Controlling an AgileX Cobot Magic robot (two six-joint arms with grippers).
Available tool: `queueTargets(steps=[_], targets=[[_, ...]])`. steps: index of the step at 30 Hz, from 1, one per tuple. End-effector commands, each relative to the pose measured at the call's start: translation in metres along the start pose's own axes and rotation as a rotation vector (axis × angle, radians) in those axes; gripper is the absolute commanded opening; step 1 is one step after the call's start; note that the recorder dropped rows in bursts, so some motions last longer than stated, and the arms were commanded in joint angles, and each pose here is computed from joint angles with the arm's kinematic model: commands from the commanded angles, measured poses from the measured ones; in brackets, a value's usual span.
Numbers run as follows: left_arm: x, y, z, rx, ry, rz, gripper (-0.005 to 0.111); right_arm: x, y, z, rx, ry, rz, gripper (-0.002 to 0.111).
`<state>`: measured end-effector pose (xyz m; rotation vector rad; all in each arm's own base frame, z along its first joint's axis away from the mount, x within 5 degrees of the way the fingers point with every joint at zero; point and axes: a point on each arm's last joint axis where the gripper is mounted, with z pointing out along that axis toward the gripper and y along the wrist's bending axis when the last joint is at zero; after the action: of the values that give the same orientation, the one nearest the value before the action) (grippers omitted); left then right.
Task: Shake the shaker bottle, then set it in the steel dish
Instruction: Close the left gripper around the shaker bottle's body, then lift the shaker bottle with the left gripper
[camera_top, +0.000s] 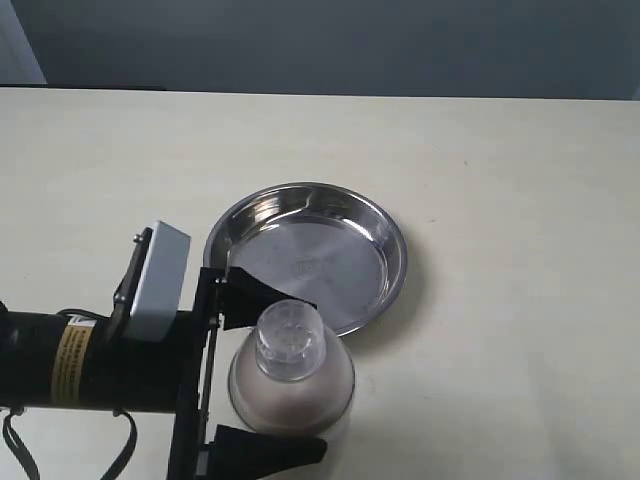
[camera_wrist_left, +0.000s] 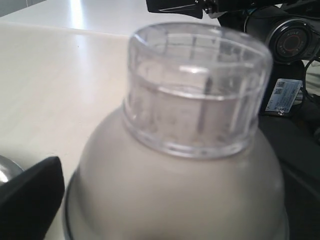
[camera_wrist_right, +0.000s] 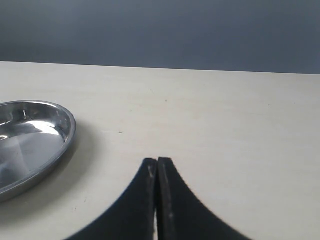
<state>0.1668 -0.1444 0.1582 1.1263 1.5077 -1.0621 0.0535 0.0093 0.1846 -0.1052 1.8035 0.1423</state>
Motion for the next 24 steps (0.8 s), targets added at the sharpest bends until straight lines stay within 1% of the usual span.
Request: queueTargets(steps=[1, 6, 14, 19, 24], targets=[[0.003, 0.002, 0.000, -0.028, -0.002, -0.014, 0.100, -0.001, 0.000, 0.000, -0.003, -0.016, -0.002, -0.001], [0.003, 0.001, 0.000, -0.018, 0.001, -0.014, 0.087, -0.001, 0.000, 0.000, -0.003, -0.016, -0.002, -0.001], [0.006, 0.001, 0.001, -0.007, 0.012, -0.021, 0.087, -0.001, 0.000, 0.000, -0.003, -0.016, -0.002, -0.001], [0.023, 0.004, 0.005, 0.001, 0.057, -0.089, 0.087, -0.001, 0.000, 0.000, -0.003, -0.016, -0.002, -0.001], [0.032, 0.006, 0.007, 0.002, 0.078, -0.105, 0.087, -0.001, 0.000, 0.000, -0.003, -0.016, -0.002, -0.001]])
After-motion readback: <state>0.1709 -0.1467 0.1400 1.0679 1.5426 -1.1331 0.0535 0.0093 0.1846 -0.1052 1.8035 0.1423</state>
